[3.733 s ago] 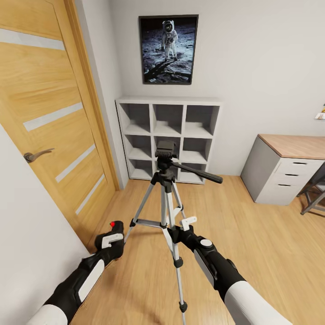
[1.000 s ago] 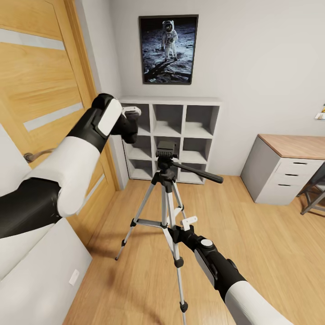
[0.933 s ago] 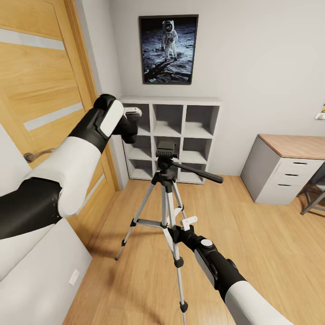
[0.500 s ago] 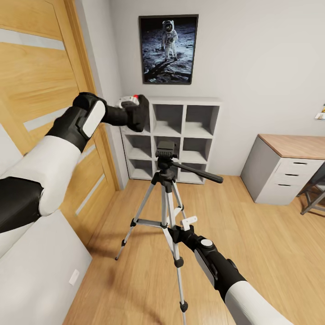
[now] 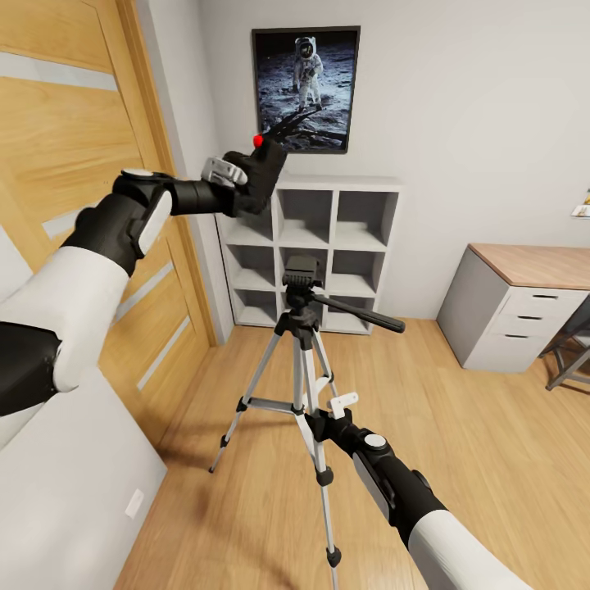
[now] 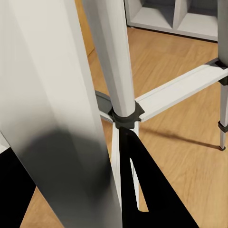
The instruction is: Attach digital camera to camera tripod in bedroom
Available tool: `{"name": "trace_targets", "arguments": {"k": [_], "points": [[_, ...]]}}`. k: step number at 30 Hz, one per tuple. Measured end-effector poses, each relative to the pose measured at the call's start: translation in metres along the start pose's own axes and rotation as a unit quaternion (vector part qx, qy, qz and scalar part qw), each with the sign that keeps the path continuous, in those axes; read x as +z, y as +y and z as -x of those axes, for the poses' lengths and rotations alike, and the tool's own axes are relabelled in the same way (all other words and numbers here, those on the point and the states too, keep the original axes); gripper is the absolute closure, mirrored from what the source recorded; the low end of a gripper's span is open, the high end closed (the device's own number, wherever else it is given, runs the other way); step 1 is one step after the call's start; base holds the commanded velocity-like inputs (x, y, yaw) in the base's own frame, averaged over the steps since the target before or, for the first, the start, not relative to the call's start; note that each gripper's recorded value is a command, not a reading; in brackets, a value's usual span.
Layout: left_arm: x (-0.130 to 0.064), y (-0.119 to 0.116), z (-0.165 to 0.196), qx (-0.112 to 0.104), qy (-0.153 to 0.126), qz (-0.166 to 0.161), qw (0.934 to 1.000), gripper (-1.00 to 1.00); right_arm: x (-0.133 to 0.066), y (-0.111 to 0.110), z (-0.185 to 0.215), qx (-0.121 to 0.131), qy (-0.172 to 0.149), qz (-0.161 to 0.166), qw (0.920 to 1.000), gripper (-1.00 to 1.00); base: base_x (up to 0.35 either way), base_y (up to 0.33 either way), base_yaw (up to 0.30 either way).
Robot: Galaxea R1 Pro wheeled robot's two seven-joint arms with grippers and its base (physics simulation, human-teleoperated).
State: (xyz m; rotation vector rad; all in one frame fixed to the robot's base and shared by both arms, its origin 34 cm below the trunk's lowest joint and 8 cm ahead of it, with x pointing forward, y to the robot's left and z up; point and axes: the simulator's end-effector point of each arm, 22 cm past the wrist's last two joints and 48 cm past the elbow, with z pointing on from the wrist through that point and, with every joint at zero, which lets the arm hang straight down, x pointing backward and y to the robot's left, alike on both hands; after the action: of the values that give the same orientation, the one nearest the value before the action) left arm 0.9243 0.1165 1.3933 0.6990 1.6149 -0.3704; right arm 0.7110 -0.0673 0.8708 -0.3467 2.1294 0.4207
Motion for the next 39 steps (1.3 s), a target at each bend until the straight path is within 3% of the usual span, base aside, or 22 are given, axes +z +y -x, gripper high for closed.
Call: {"name": "trace_targets", "arguments": {"k": [4,9,12,13,14,18,19,20,23,24,30,39], "points": [[-0.012,0.017,-0.009,0.030,0.009,0.005,0.9995,1.00,0.000,0.000,0.000,0.001,0.000,0.001,1.0000,1.00,0.020,0.000,0.000],[-0.015,0.014,-0.015,0.031,0.016,-0.012,0.9993,1.00,0.000,0.000,0.000,0.001,0.000,0.000,1.0000,1.00,0.006,0.000,0.000],[-0.013,0.003,-0.022,0.030,0.025,-0.037,0.9986,1.00,0.000,-0.001,0.000,0.000,0.000,0.000,1.0000,1.00,0.002,0.000,0.000],[-0.011,-0.010,-0.025,0.029,0.029,-0.060,0.9974,1.00,0.000,-0.001,0.000,0.000,0.000,0.000,1.0000,1.00,0.000,0.000,0.000],[-0.009,-0.026,-0.026,0.029,0.032,-0.088,0.9952,1.00,0.000,0.000,0.000,0.000,0.000,0.001,1.0000,1.00,0.000,0.000,0.000],[-0.007,-0.054,-0.029,0.038,0.042,-0.136,0.9891,1.00,0.000,0.000,0.000,-0.001,0.000,0.001,1.0000,1.00,0.000,0.000,0.000],[-0.007,-0.063,-0.031,0.048,0.050,-0.152,0.9859,1.00,0.000,0.000,0.000,-0.001,0.000,0.002,1.0000,1.00,0.000,0.000,0.000],[-0.009,-0.082,-0.037,0.079,0.075,-0.185,0.9766,1.00,0.000,0.000,0.000,-0.001,0.000,0.002,1.0000,1.00,0.000,0.000,0.000],[-0.011,-0.092,-0.043,0.104,0.095,-0.204,0.9688,1.00,0.000,0.000,0.000,-0.001,0.000,0.002,1.0000,1.00,0.000,0.000,0.000],[-0.013,-0.097,-0.047,0.125,0.104,-0.215,0.9629,1.00,0.000,0.000,0.000,-0.001,0.000,0.002,1.0000,1.00,0.000,0.000,0.000],[-0.014,-0.098,-0.048,0.143,0.103,-0.219,0.9596,1.00,0.000,0.000,0.000,-0.001,0.000,0.001,1.0000,1.00,0.000,0.000,0.000],[-0.013,-0.081,-0.069,0.185,0.152,-0.192,0.9518,1.00,0.000,-0.001,0.000,-0.001,0.000,0.001,1.0000,1.00,0.000,0.000,0.000]]}}
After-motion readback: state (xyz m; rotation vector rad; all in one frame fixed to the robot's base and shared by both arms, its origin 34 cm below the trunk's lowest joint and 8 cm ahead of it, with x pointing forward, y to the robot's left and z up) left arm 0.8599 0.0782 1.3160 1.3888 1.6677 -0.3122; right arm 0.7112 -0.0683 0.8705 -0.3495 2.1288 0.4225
